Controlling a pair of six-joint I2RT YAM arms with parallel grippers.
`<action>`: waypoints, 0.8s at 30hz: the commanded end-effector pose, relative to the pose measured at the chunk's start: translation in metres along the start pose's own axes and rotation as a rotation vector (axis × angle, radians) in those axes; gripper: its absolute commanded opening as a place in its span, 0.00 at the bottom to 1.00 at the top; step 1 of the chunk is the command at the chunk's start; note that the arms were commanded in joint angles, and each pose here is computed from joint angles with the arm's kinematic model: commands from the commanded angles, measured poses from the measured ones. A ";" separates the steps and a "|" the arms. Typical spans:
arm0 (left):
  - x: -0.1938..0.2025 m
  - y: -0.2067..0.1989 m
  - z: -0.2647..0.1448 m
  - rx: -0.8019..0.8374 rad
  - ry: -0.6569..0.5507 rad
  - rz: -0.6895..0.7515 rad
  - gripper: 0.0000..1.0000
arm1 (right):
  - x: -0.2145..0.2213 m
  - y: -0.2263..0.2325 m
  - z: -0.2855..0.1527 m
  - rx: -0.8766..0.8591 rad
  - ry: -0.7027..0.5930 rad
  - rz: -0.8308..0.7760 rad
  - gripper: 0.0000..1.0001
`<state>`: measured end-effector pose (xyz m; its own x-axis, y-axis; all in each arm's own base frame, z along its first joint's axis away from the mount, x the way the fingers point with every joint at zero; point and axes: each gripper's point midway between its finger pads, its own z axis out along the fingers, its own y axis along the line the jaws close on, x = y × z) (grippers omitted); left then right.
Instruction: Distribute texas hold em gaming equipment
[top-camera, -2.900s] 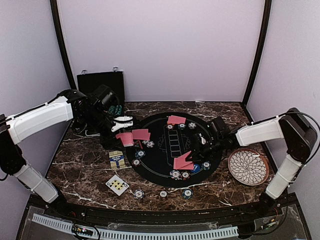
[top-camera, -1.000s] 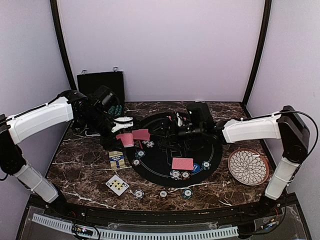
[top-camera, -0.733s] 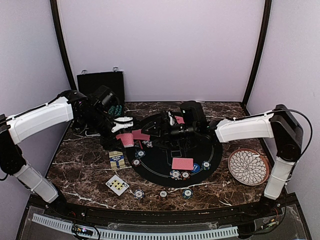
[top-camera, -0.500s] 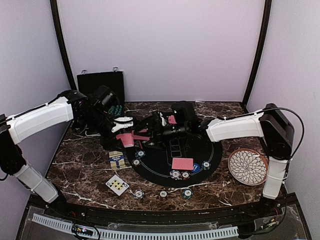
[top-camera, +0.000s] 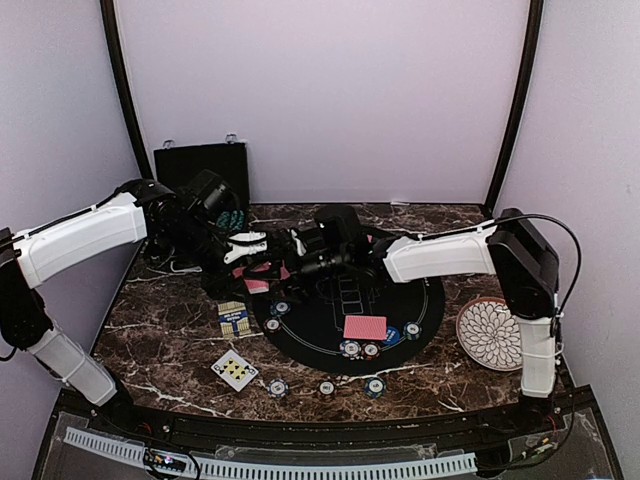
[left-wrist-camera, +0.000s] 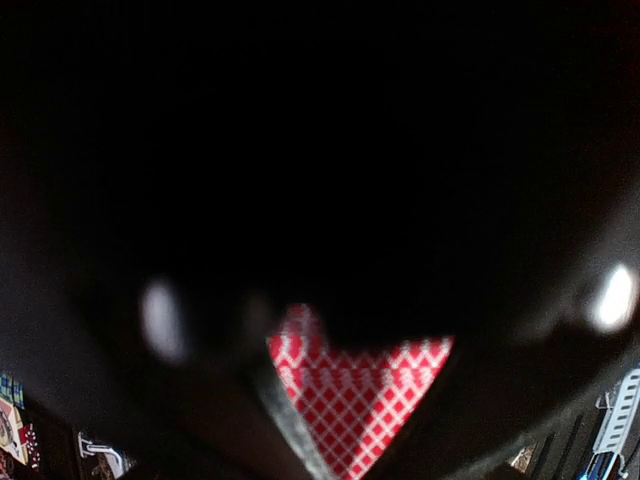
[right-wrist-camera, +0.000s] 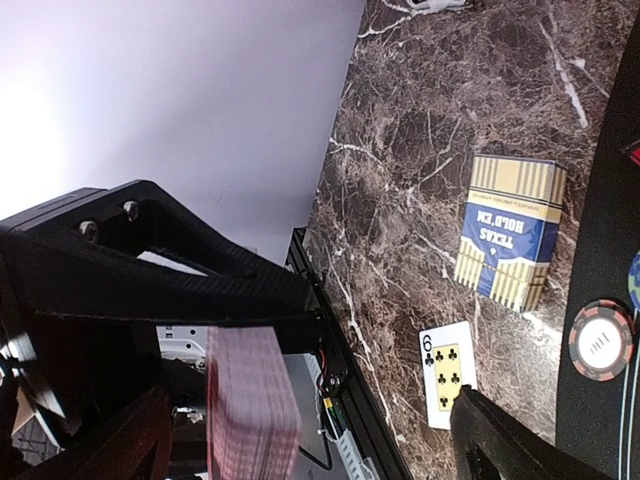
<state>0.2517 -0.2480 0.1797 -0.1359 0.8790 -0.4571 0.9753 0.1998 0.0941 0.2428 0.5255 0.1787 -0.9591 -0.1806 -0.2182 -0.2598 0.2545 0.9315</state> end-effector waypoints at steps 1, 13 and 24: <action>-0.010 0.001 -0.010 -0.001 -0.036 0.004 0.00 | 0.001 0.022 0.012 -0.067 0.032 -0.043 0.98; -0.009 0.000 -0.010 -0.005 -0.035 0.007 0.00 | -0.006 -0.008 0.028 -0.031 0.044 0.043 0.94; -0.005 -0.001 -0.009 -0.008 -0.029 0.009 0.00 | -0.012 -0.030 -0.002 0.049 -0.021 0.071 0.90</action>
<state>0.2518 -0.2483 0.1779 -0.1370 0.8809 -0.4530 0.9758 0.1988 0.0915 0.2502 0.5349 0.1601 -0.9710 -0.1851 -0.1512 -0.1944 0.2434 0.9503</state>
